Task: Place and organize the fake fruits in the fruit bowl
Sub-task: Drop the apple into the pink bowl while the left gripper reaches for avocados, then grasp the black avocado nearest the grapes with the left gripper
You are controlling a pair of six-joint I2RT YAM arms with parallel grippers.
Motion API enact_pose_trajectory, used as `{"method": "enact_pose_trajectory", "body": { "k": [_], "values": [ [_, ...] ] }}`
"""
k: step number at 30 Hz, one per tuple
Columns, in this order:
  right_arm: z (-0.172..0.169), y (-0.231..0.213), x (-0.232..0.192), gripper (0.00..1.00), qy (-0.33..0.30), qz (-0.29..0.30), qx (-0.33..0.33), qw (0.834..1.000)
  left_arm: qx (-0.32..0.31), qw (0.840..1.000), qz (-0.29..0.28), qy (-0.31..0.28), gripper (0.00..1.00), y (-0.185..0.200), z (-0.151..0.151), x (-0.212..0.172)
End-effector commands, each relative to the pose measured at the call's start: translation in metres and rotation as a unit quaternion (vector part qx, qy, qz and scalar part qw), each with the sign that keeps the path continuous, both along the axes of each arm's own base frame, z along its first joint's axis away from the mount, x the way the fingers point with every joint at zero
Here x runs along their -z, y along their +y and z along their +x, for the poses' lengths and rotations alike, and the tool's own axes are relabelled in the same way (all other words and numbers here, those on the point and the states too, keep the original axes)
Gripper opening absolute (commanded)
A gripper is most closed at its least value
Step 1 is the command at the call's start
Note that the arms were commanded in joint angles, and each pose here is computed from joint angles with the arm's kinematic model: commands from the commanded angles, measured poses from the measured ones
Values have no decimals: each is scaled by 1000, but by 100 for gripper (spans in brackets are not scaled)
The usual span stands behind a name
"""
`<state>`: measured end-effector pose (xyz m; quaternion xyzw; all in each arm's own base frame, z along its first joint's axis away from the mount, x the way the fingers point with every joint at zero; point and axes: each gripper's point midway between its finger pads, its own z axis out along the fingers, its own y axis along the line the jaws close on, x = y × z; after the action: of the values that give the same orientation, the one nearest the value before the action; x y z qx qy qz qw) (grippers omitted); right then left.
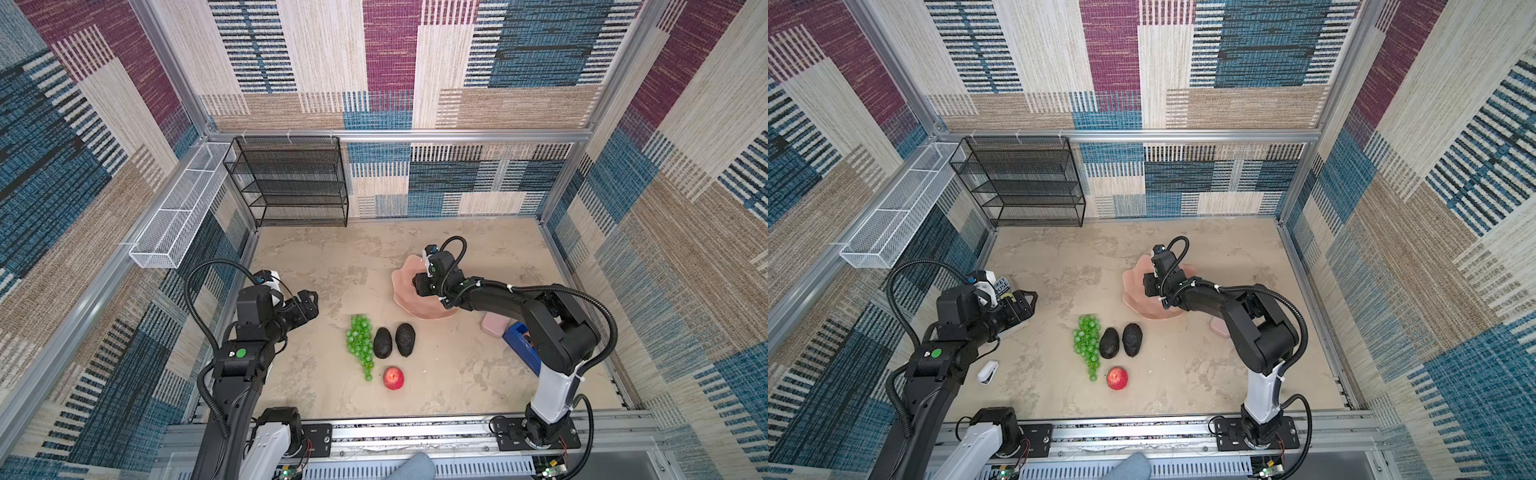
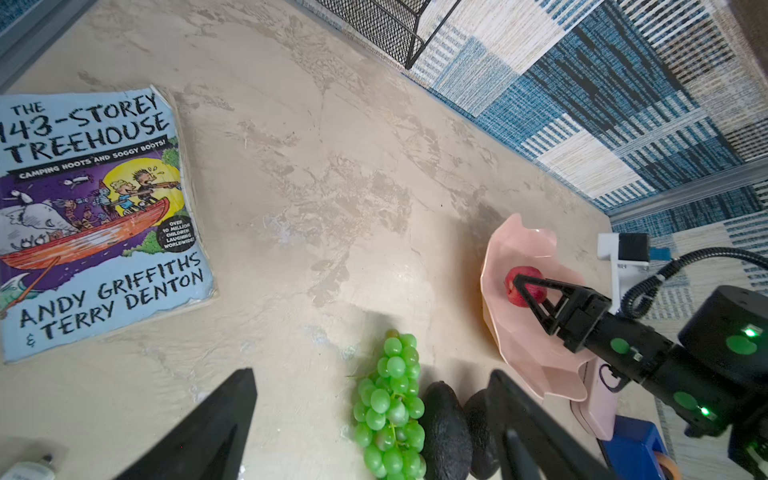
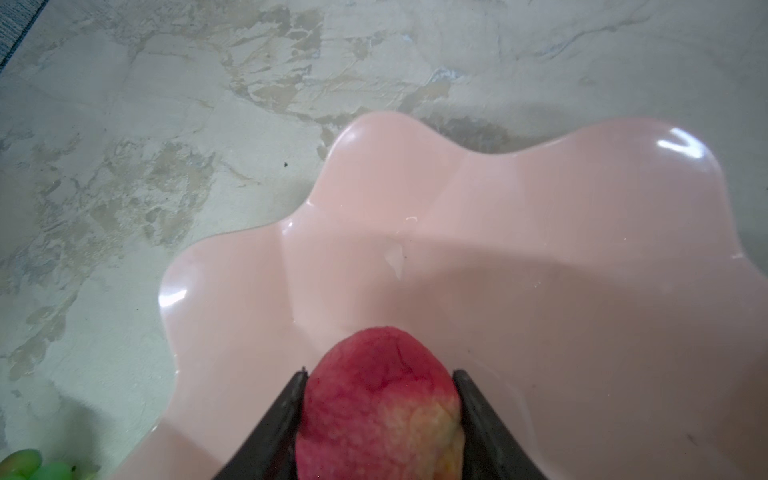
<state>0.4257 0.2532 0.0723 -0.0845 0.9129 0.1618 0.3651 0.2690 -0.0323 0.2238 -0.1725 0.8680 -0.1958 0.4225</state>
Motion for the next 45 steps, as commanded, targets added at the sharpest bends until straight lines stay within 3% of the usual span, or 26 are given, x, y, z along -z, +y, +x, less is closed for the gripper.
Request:
{"method": "enact_pose_trajectory", "body": {
  "k": [1, 8, 15, 21, 25, 36, 45],
  "values": [
    [6, 9, -3, 54, -14, 20, -13, 1000, 8, 1000, -26, 13, 89, -7, -4, 5],
    [7, 6, -1, 68, -8, 32, -10, 999, 22, 998, -50, 27, 85, -17, -8, 13],
    [13, -9, -58, 78, -60, 52, 11, 997, 49, 995, -64, 50, 81, -37, -13, 25],
    [-8, -35, -115, 90, -121, 75, 46, 989, 106, 991, -21, 78, 79, -75, -20, 41],
    [-31, -52, -129, 97, -138, 96, 63, 984, 151, 982, 13, 109, 75, -109, -24, 60],
    [-63, -80, -135, 100, -157, 97, 86, 979, 225, 955, 106, 158, 62, -182, -31, 101],
    [-67, -85, -135, 100, -162, 89, 91, 979, 243, 939, 149, 192, 55, -207, -28, 129]
  ]
}}
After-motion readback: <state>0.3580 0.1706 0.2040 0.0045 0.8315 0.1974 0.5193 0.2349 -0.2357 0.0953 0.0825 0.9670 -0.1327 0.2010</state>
